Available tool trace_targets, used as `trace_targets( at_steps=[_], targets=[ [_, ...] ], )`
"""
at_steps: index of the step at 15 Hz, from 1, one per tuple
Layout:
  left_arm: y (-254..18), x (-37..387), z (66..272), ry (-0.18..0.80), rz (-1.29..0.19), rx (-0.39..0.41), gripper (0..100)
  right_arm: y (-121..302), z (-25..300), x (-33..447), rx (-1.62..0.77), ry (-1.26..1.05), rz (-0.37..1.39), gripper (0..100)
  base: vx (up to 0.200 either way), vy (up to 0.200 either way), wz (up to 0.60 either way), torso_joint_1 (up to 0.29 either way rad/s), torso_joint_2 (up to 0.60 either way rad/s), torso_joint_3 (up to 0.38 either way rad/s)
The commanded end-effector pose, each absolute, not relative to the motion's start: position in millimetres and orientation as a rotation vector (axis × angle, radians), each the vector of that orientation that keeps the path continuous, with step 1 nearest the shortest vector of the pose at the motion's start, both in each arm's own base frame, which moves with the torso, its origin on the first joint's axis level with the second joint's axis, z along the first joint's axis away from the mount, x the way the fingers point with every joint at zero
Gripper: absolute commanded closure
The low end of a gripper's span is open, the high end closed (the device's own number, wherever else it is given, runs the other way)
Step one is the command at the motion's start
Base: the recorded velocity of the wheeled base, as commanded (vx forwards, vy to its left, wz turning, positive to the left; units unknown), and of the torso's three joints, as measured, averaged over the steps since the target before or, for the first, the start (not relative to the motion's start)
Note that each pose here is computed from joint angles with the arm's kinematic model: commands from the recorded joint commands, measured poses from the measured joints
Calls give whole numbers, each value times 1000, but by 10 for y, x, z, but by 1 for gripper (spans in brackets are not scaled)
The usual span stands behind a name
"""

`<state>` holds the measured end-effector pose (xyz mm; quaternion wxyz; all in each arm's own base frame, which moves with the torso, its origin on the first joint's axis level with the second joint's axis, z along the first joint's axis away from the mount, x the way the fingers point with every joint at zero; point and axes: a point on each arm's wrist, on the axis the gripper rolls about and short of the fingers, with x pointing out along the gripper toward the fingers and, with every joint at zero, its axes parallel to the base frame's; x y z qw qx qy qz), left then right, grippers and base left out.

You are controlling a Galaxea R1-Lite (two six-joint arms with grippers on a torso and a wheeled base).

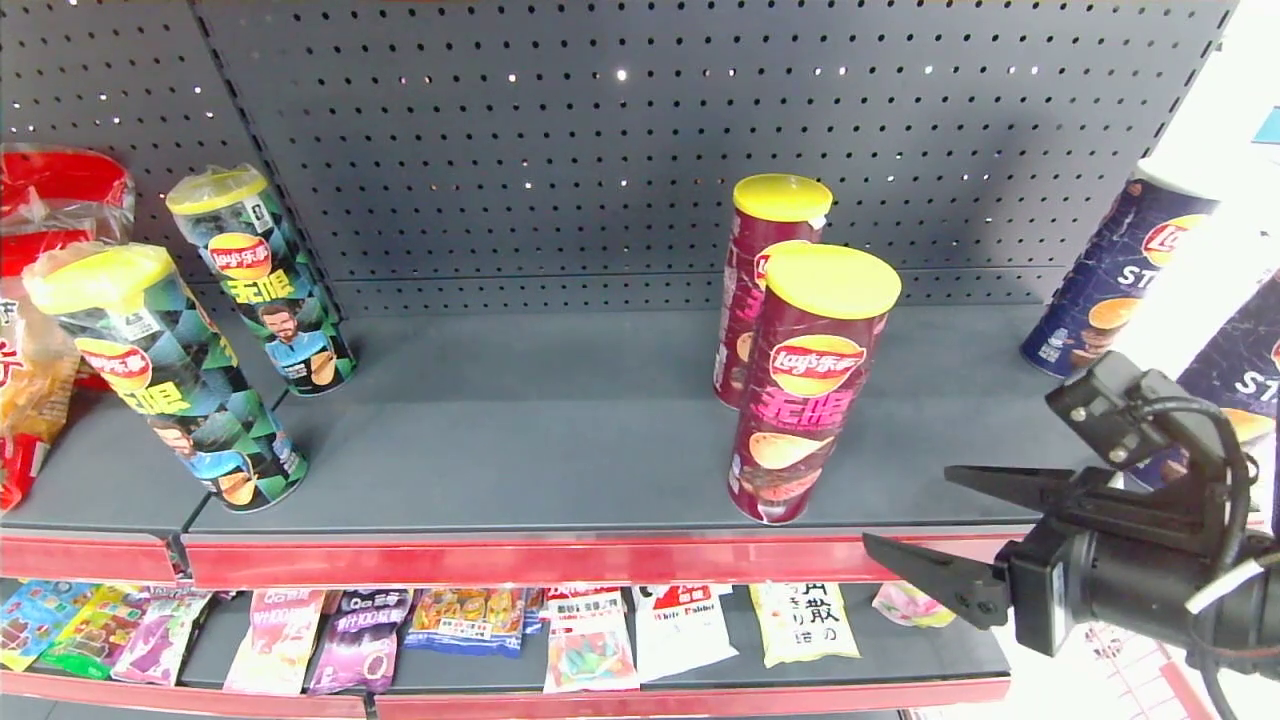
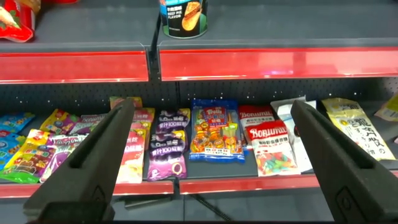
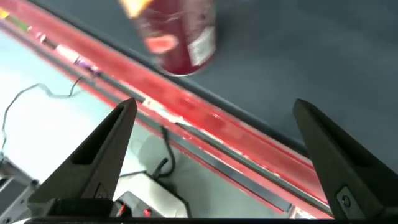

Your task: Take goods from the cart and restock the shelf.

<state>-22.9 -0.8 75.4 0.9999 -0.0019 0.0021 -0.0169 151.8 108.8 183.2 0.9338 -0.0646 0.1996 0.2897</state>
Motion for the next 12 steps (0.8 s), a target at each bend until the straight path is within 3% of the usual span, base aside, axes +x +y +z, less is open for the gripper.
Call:
trace_targets(
  at_steps=[1, 12],
  targets=[
    [-8, -229, 753, 5, -34, -5, 0, 1202, 1737, 1588, -151, 443, 617, 0, 0, 0, 0, 0, 0, 0],
    [-8, -229, 753, 5, -34, -5, 0, 1377, 1699, 1854, -164, 446, 606, 0, 0, 0, 0, 0, 0, 0]
  ],
)
